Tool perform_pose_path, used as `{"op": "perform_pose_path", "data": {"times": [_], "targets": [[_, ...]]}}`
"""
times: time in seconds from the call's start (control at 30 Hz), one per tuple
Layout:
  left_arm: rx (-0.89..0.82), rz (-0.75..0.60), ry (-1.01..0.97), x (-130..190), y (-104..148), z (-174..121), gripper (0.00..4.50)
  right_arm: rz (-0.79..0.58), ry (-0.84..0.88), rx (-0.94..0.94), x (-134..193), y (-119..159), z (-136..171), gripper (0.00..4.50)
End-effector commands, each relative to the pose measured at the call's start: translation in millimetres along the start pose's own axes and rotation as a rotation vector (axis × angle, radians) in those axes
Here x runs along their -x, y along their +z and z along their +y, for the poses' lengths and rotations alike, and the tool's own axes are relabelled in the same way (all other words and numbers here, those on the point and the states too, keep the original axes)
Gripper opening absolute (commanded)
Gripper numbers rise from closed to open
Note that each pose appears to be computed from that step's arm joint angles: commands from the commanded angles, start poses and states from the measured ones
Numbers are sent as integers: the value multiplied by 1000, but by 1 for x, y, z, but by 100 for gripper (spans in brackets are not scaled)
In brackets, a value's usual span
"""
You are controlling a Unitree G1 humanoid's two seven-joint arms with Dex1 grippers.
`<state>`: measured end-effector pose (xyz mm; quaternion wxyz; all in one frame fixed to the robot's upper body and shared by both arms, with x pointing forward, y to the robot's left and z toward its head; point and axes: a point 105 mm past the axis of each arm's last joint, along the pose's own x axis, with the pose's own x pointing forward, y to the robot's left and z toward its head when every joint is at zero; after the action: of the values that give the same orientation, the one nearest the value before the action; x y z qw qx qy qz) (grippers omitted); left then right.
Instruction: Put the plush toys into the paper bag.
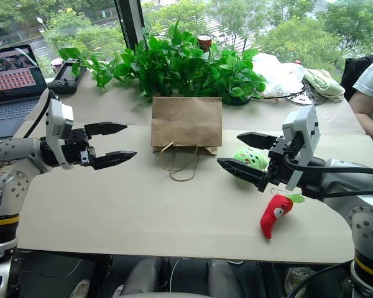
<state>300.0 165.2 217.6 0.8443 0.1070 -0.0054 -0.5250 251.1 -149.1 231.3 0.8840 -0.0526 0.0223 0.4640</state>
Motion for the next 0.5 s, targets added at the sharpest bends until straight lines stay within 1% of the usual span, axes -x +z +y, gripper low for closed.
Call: {"op": "perform_pose_path", "data": {"times": [0.03,0.13,0.2,0.27,0.33,0.4,0.5], "targets": [[-49,-15,11,4,10,4,450,-11,-5,34,1,4,2,448],[-81,54,26,7,-7,17,450,7,1,21,0,-2,6,448],[-153,140,13,8,-23,26,450,22,7,21,0,-6,7,448],[-199,171,-6,8,-30,33,450,31,14,22,-1,-8,9,448],[-257,182,-48,0,-33,38,450,45,20,24,-1,-10,10,448],[-357,214,-81,-9,-37,44,450,50,22,25,-1,-12,12,448],[-552,284,-97,-33,-48,58,450,53,14,28,-1,-13,13,448]]}}
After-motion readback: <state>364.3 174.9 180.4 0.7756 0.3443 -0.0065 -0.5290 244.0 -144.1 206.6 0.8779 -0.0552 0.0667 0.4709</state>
